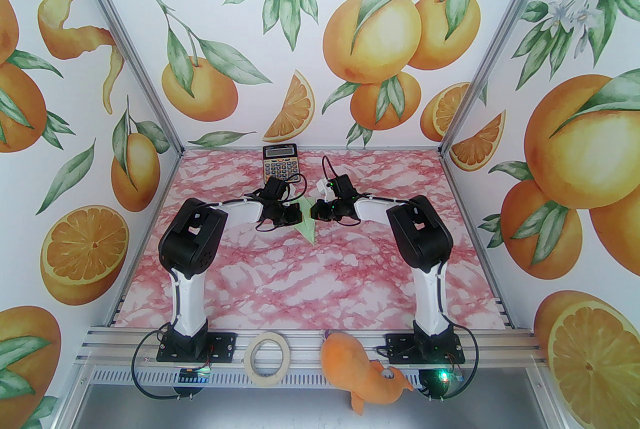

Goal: Fold a paper plane with a square sheet of paper (fold left side to right side)

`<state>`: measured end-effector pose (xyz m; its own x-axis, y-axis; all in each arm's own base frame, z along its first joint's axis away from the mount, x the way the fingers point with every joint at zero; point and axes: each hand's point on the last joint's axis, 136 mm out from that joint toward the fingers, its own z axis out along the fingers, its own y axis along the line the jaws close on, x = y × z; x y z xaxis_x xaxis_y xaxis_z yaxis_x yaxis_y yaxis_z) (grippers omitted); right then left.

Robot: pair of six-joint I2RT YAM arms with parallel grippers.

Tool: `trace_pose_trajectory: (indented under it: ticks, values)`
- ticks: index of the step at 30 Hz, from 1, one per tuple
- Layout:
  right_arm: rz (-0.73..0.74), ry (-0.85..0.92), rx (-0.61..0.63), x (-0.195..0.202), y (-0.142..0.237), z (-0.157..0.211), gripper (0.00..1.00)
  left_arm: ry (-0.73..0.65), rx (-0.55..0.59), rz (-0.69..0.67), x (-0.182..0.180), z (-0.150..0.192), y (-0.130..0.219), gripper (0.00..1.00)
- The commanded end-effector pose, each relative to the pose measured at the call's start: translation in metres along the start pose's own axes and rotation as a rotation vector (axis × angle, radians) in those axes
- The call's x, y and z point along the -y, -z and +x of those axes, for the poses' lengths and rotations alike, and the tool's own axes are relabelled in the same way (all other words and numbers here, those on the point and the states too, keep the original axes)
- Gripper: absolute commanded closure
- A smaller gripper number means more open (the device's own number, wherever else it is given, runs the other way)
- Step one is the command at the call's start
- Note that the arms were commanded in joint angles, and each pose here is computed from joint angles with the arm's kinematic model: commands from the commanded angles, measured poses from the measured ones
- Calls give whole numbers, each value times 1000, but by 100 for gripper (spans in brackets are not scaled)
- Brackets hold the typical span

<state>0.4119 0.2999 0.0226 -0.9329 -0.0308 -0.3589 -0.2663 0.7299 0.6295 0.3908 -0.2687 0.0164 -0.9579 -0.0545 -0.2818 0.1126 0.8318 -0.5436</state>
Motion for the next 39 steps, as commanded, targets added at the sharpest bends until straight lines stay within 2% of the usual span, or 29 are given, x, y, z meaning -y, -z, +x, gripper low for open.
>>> trace_pose_trajectory:
  ticks: [1,11,16,21,29,39]
  values:
    - [36,1,-23,12,-8,6,99,2,-65,-45,-10,17,-9,98]
    - [46,-3,-28,16,-10,10,99,-19,44,-4,21,-20,29,97]
    - [47,-3,-30,16,-10,10,100,-8,83,92,46,-34,33,95]
    - [49,-4,-32,17,-10,12,100,8,98,136,56,-43,25,95]
    - [48,-5,-35,18,-11,13,100,35,77,106,47,-45,4,95]
    - [43,-7,-36,16,-12,12,100,58,37,-3,18,-36,-13,95]
